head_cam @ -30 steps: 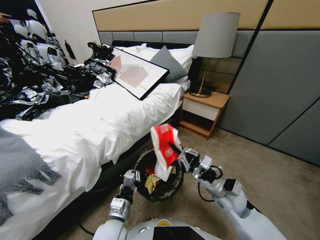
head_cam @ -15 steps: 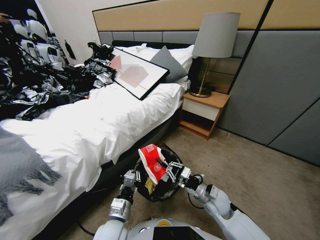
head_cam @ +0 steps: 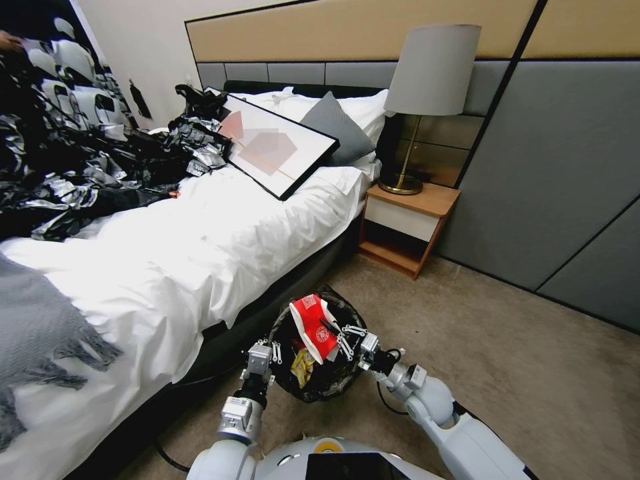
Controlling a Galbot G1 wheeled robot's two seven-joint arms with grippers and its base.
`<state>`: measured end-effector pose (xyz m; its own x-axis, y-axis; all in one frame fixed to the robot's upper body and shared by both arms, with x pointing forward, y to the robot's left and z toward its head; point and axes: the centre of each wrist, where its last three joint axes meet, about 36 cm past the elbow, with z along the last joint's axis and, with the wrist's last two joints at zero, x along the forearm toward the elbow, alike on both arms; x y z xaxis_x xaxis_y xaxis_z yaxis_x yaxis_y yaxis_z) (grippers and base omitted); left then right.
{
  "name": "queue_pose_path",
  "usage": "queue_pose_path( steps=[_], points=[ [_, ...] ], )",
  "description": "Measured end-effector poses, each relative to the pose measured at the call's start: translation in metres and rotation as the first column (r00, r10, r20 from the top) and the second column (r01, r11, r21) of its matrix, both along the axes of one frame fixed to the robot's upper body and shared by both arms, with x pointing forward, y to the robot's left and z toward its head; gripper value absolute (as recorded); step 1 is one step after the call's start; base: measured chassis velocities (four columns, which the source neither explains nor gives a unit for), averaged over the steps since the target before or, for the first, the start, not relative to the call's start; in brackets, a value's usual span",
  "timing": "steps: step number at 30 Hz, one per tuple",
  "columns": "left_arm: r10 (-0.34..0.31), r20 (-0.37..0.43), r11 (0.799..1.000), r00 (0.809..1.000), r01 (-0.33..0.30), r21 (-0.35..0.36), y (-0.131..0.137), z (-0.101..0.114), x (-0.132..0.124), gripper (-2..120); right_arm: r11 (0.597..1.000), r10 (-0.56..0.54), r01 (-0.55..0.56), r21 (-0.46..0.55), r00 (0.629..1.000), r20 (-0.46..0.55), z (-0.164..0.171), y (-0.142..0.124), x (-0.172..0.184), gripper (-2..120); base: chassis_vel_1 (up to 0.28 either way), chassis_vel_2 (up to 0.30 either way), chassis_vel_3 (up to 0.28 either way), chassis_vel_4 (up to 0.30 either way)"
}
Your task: Pick up the trash bin, then pick up the garbage from the floor and place it into the trash bin.
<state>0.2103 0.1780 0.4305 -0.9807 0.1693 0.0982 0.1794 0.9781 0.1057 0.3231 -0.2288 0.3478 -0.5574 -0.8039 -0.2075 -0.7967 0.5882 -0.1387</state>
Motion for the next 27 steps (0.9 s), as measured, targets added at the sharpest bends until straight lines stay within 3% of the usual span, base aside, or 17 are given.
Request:
queue_pose_path(
  steps=[8, 10, 15, 17, 19, 22, 27],
  points=[
    [0.000, -0.001, 1.000, 1.000, 0.000, 0.000, 0.000, 0.001, 0.000, 1, 1.000, 0.004, -0.004, -0.011, 1.000, 0.010, -0.002, -0.002, -0.003, 36, 0.000, 0.000, 0.000, 0.000],
    [-0.002, -0.004, 1.000, 1.000, 0.002, -0.003, -0.001, 0.001, -0.001, 1, 1.000, 0.010, -0.010, -0.024, 1.000, 0.016, -0.002, -0.006, -0.003, 49, 0.000, 0.000, 0.000, 0.000],
    [-0.002, -0.005, 1.000, 1.000, 0.002, -0.004, -0.002, 0.002, -0.001, 1, 0.999, 0.012, -0.012, -0.031, 1.000, 0.020, -0.002, -0.008, -0.003, 61, 0.000, 0.000, 0.000, 0.000],
    [-0.002, -0.004, 1.000, 1.000, 0.002, -0.003, -0.002, 0.002, -0.001, 1, 0.999, 0.012, -0.011, -0.031, 1.000, 0.025, -0.002, -0.009, -0.003, 73, 0.000, 0.000, 0.000, 0.000],
    [-0.002, -0.004, 1.000, 1.000, 0.002, -0.003, -0.002, 0.002, -0.001, 1, 0.999, 0.012, -0.011, -0.032, 1.000, 0.027, -0.002, -0.009, -0.003, 75, 0.000, 0.000, 0.000, 0.000],
    [-0.002, -0.004, 1.000, 1.000, 0.002, -0.004, -0.002, 0.002, -0.001, 1, 0.999, 0.017, -0.016, -0.034, 0.999, 0.038, -0.001, -0.008, -0.004, 92, 0.000, 0.000, 0.000, 0.000],
    [-0.003, -0.004, 1.000, 1.000, 0.003, -0.002, -0.003, 0.003, -0.001, 1, 0.999, 0.015, -0.014, -0.033, 0.998, 0.055, 0.003, -0.010, -0.006, 103, 0.000, 0.000, 0.000, 0.000]
  ],
)
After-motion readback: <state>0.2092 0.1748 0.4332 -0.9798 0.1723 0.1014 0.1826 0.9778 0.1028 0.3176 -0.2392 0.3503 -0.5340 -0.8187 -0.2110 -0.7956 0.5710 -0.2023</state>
